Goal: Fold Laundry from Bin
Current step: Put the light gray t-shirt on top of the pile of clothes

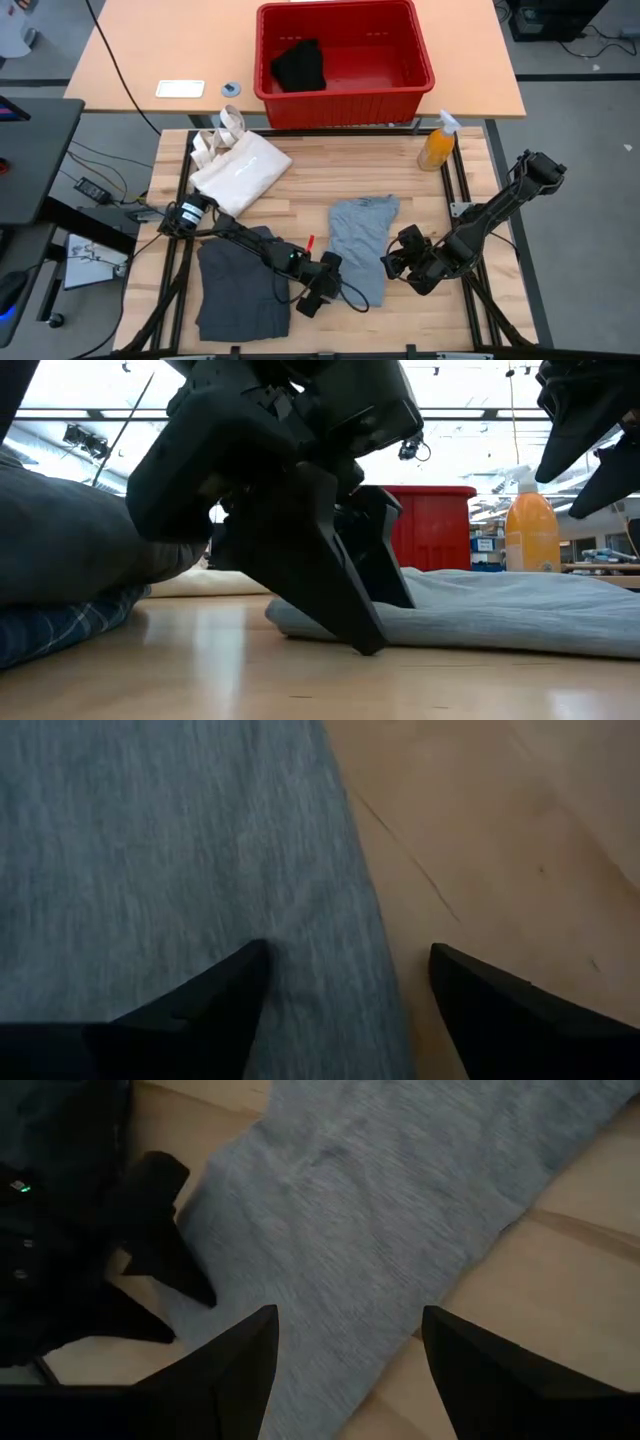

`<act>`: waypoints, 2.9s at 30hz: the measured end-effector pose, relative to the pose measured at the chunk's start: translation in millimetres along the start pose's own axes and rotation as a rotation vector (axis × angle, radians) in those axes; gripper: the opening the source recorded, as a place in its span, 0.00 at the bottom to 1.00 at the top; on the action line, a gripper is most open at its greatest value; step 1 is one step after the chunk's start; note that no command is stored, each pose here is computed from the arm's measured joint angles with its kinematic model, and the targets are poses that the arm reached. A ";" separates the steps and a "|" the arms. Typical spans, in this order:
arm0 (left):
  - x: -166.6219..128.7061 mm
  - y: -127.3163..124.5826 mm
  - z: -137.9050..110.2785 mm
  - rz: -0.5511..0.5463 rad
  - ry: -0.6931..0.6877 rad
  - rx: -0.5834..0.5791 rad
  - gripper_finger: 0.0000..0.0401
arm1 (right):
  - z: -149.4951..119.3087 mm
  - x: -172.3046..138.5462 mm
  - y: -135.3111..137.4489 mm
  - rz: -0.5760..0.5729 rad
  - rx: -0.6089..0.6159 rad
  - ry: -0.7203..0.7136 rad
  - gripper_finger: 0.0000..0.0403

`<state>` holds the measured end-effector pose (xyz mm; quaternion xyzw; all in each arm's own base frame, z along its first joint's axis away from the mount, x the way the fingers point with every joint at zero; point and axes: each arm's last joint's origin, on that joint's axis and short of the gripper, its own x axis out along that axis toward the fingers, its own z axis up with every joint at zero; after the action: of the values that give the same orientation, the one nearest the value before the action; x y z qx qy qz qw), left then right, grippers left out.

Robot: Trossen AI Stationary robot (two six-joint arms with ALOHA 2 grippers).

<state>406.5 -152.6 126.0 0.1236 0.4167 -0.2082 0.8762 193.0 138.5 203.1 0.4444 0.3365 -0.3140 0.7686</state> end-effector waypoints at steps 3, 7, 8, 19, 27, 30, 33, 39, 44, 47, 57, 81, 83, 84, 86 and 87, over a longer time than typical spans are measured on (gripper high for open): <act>0.0 0.1 -0.9 0.007 0.011 -0.011 0.66 | -0.1 -0.1 0.6 0.006 0.004 0.002 0.63; -1.3 1.0 -0.6 0.012 0.009 -0.012 0.44 | -0.4 -0.2 2.4 0.022 0.013 0.005 0.63; -1.5 1.7 -0.9 0.016 0.012 -0.013 0.37 | -0.5 -0.1 2.8 0.026 0.015 0.006 0.63; -55.0 23.8 10.3 0.063 0.029 -0.267 0.04 | -30.0 -24.2 20.0 0.295 0.154 0.130 0.63; -101.5 44.6 26.4 0.098 -0.097 -0.424 0.03 | -67.7 6.1 14.8 0.407 0.468 0.073 0.63; -107.2 48.3 28.2 0.102 -0.121 -0.472 0.03 | -76.7 31.1 14.5 0.504 0.604 0.041 0.64; -111.8 48.9 27.7 0.102 -0.118 -0.519 0.03 | -84.7 52.1 13.2 0.606 0.763 0.001 0.67; -114.9 48.3 29.2 0.096 -0.129 -0.590 0.03 | -101.0 75.0 14.3 0.726 0.837 0.010 0.75; -114.7 48.2 28.1 0.095 -0.119 -0.624 0.03 | -96.9 63.7 23.0 0.780 0.626 -0.068 0.77; -114.8 48.9 27.9 0.096 -0.120 -0.641 0.03 | -83.3 46.8 34.8 0.793 0.453 -0.186 0.75; -118.4 71.3 23.2 0.063 -0.142 -0.871 0.03 | -55.8 9.7 100.0 0.550 -0.426 -0.289 0.63; -140.9 88.4 36.9 0.031 -0.338 -0.994 0.03 | -51.6 58.5 35.0 0.323 -0.052 -0.180 0.52; -141.1 88.4 37.5 0.027 -0.344 -1.002 0.03 | -51.7 64.4 22.1 0.291 -0.096 -0.195 0.52; -141.1 88.3 37.3 0.025 -0.341 -1.004 0.03 | -51.6 67.7 15.6 0.270 -0.121 -0.202 0.52; -141.0 88.2 37.1 0.026 -0.340 -1.004 0.03 | -51.2 75.7 3.0 0.229 -0.157 -0.220 0.52; -141.1 88.3 37.2 0.025 -0.341 -1.006 0.03 | -50.9 79.9 -3.0 0.210 -0.169 -0.222 0.52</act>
<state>393.2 -52.2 263.2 -0.3424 0.3154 0.0108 0.8850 224.6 168.1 118.8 0.3735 0.2264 -0.2499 0.8642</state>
